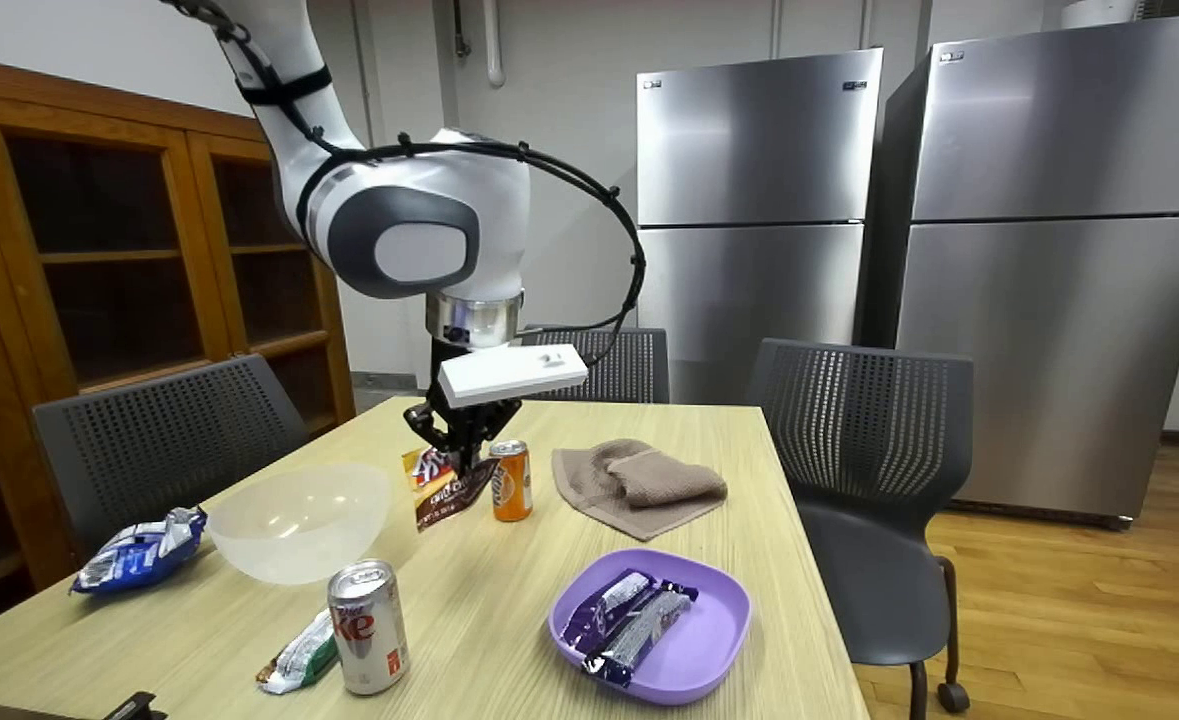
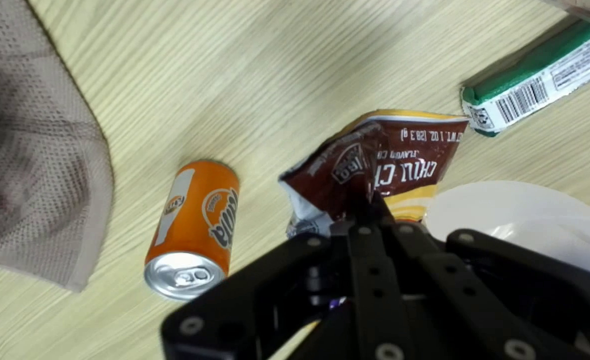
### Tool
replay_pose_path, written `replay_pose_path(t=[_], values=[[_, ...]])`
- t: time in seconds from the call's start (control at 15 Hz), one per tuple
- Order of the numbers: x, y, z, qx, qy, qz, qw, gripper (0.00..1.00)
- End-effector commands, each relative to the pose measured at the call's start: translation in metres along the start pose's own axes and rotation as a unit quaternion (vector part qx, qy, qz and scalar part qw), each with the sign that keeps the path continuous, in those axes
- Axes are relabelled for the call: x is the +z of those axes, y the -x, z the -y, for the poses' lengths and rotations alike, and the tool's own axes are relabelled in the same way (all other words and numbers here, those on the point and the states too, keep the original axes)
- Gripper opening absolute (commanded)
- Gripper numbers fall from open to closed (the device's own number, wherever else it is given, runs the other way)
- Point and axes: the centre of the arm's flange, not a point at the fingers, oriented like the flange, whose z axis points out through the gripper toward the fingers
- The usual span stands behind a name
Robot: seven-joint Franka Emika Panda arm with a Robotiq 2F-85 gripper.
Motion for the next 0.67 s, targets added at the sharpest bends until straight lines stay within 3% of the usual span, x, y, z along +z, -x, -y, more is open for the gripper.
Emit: replay_pose_path(t=[0.0, 0.6], values=[[-0.032, -0.001, 0.014, -0.013, -0.006, -0.026, 0.9996, 0.0], [-0.026, -0.042, 0.026, -0.021, -0.025, -0.053, 0.9981, 0.0]])
